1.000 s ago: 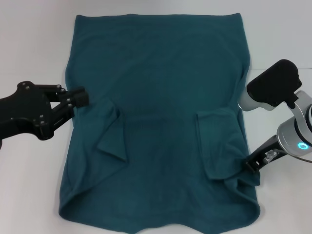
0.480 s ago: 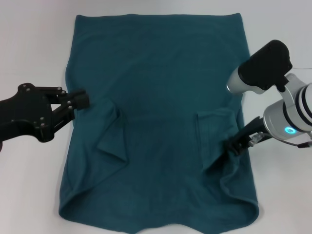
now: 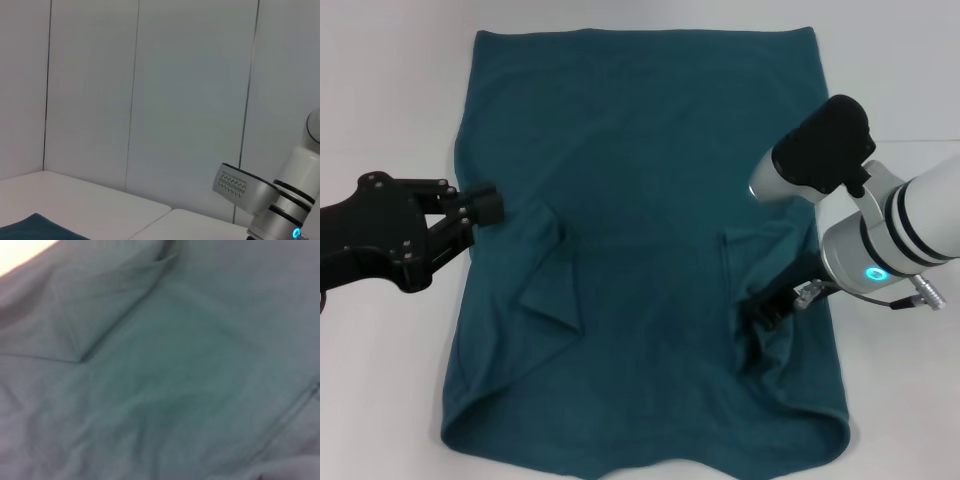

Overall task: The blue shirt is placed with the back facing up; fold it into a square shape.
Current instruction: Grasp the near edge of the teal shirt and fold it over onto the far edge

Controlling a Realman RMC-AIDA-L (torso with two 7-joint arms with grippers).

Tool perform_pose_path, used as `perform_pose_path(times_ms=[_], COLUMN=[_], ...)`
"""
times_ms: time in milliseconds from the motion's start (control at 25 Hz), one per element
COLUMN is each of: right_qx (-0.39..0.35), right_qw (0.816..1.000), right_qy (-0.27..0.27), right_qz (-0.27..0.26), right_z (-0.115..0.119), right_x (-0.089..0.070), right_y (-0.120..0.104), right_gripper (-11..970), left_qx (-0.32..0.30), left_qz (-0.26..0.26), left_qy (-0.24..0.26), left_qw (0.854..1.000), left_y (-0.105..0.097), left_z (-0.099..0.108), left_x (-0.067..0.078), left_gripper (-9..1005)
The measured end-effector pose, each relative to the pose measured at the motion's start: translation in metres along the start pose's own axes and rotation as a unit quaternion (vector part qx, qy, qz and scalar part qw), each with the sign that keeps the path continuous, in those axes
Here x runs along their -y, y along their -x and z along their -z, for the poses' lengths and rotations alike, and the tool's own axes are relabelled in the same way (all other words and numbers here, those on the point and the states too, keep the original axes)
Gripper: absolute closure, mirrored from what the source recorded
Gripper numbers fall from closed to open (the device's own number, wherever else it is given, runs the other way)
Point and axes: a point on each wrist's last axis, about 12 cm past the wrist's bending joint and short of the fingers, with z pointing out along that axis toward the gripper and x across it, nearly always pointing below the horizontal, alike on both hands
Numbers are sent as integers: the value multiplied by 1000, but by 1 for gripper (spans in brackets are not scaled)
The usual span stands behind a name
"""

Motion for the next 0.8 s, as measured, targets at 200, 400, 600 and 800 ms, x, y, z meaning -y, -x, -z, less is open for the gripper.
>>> perform_pose_path(times_ms=[200, 400, 600, 800], right_qx=[10, 24, 12, 23], right_qw=[1000, 1000, 1000, 1000], right_qy=[6, -6, -2, 1], right_qz=[0, -4, -2, -3], right_z=[-6, -11, -15, -13], right_x=[0, 3, 4, 2], right_y=[4, 4, 5, 9], right_gripper=[922, 921, 921, 753], left_qx=[0, 0, 0, 1], left_qz=[-1, -1, 0, 1], left_qy=[-1, -2, -2, -2], left_qw=[1000, 1000, 1000, 1000], left_y=[1, 1, 0, 0], left_z=[-2, -2, -2, -3], left_x=[0, -1, -1, -1], left_gripper=[897, 896, 896, 895])
